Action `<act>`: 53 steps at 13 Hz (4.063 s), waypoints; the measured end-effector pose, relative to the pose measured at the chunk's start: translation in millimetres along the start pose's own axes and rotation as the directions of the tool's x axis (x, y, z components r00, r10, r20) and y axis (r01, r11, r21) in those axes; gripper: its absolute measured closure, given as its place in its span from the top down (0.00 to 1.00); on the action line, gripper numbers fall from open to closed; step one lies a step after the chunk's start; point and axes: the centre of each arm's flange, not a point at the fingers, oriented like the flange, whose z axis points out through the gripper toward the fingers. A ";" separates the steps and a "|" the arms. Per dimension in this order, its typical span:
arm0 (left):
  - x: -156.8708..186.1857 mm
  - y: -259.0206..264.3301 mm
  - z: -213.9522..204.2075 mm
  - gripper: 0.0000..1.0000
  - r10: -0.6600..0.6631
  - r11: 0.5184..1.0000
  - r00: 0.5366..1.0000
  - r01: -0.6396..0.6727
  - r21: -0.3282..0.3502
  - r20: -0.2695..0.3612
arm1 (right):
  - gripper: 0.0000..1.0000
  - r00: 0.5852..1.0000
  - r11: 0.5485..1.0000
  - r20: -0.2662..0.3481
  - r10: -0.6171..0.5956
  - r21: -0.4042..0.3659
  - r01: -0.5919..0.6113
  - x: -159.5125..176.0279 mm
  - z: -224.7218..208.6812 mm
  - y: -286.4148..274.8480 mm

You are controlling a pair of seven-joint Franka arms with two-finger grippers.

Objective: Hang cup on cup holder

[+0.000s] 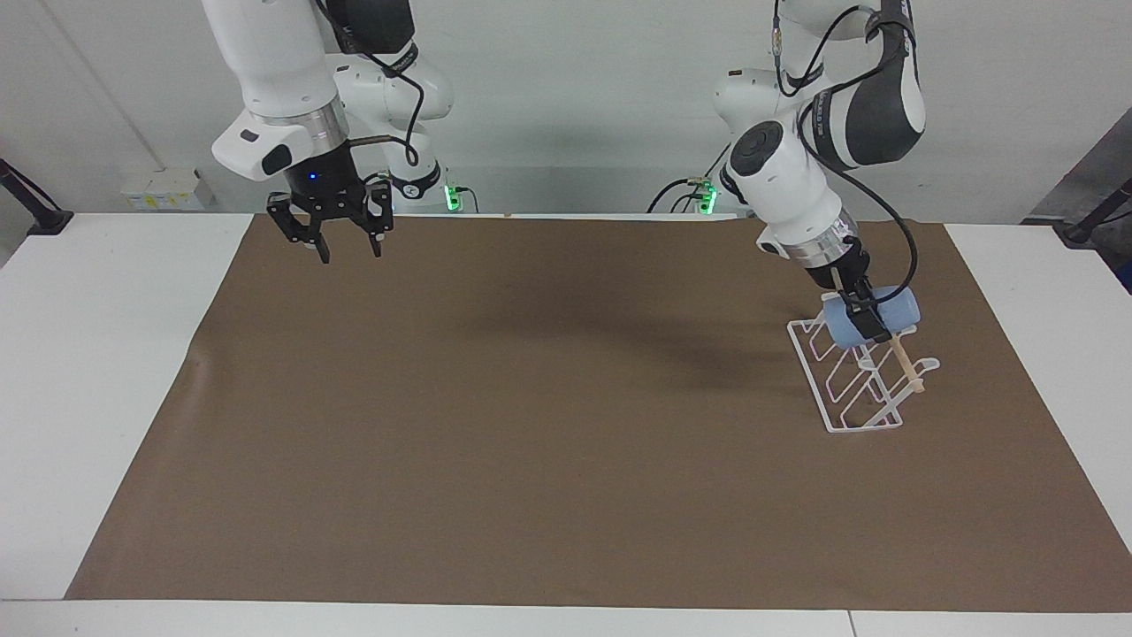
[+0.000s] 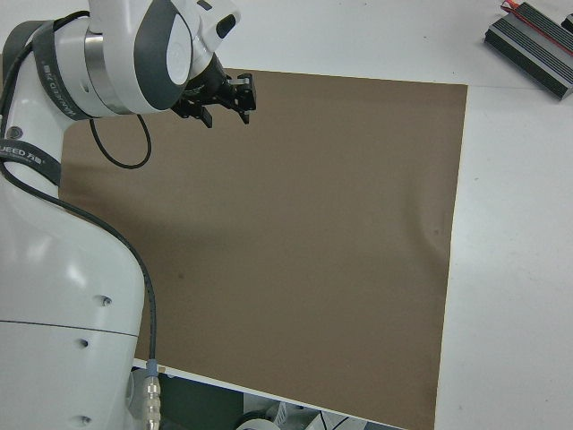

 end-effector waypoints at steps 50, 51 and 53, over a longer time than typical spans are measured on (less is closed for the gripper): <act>-36.0 9.3 69.5 1.00 -0.045 0.995 0.999 0.042 0.094 0.025 | 1.00 0.988 0.988 0.005 0.155 -0.013 -0.155 -15.2 31.5 53.9; -40.5 8.4 63.6 1.00 -0.075 0.994 0.997 0.074 0.082 0.014 | 1.00 0.988 0.988 0.005 0.155 -0.013 -0.155 -15.2 31.5 53.9; -54.3 7.1 46.4 1.00 -0.165 0.985 0.985 0.167 0.035 -0.053 | 1.00 0.988 0.988 0.005 0.155 -0.013 -0.155 -15.2 31.5 53.9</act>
